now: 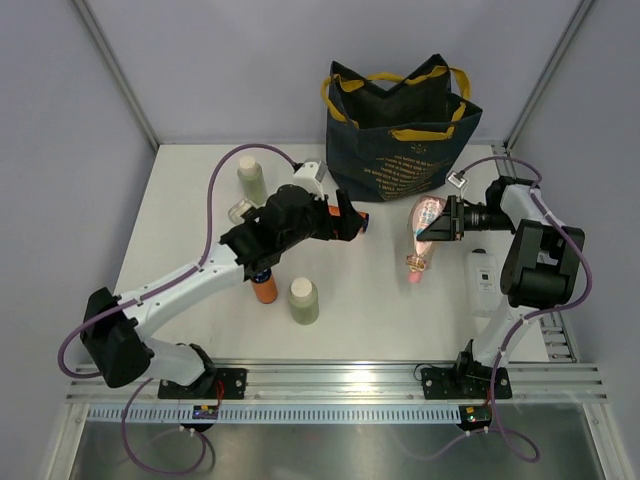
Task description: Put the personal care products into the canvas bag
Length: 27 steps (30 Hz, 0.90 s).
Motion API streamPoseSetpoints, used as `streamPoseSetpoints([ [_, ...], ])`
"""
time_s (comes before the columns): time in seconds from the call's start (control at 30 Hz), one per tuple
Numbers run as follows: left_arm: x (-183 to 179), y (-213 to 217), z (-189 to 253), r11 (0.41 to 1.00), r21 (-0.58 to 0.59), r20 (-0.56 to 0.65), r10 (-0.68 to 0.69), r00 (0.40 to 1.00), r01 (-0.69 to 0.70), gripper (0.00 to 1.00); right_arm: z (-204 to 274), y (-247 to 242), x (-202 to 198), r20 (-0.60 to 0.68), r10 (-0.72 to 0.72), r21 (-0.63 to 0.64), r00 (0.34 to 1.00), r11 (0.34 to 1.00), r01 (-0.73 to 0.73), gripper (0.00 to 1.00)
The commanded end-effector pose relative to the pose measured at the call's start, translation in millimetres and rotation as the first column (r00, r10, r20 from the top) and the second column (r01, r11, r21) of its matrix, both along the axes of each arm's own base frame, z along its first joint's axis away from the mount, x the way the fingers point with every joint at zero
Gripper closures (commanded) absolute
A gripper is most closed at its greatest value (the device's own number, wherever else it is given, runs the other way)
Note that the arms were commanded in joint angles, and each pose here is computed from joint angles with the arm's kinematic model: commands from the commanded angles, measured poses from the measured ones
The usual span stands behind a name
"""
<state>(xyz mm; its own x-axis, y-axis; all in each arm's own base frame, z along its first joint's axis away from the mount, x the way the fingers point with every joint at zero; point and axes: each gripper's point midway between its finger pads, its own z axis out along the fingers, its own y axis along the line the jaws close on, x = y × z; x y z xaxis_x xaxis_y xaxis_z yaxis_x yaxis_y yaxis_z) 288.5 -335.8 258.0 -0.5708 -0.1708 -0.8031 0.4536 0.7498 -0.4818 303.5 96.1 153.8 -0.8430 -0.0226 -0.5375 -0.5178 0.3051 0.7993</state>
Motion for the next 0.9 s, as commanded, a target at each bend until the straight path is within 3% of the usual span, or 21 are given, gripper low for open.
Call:
streamPoseSetpoints([
  [0.0, 2.4, 5.2, 10.7, 1.0, -0.015, 0.016, 0.02, 1.0, -0.019, 0.01, 89.2, 20.4, -24.5, -0.184, -0.038, 0.214, 0.982, 0.974, 0.077, 1.0],
  [0.27, -0.2, -36.2, -15.5, 0.992, -0.088, -0.092, -0.096, 0.991, 0.088, 0.01, 131.7, 24.8, -25.9, -0.111, -0.067, 0.305, 0.992, 0.947, 0.098, 1.0],
  [0.37, 3.1, -42.7, -13.4, 0.991, -0.094, -0.091, -0.106, 0.99, 0.098, 0.01, 166.3, 26.5, -30.3, 0.003, -0.075, 0.326, 0.997, 0.943, 0.07, 1.0],
  [0.67, 5.8, -28.8, -1.7, 0.995, -0.066, -0.048, -0.076, 0.996, 0.073, 0.01, 242.3, 26.5, -25.5, 0.189, -0.065, 0.351, 0.98, 0.936, -0.005, 1.0],
  [0.87, 4.1, -22.8, -4.0, 0.996, -0.075, -0.056, -0.058, 0.997, 0.054, 0.01, 268.1, 21.4, 11.4, 0.229, -0.04, 0.342, 0.973, 0.939, -0.041, 1.0],
])
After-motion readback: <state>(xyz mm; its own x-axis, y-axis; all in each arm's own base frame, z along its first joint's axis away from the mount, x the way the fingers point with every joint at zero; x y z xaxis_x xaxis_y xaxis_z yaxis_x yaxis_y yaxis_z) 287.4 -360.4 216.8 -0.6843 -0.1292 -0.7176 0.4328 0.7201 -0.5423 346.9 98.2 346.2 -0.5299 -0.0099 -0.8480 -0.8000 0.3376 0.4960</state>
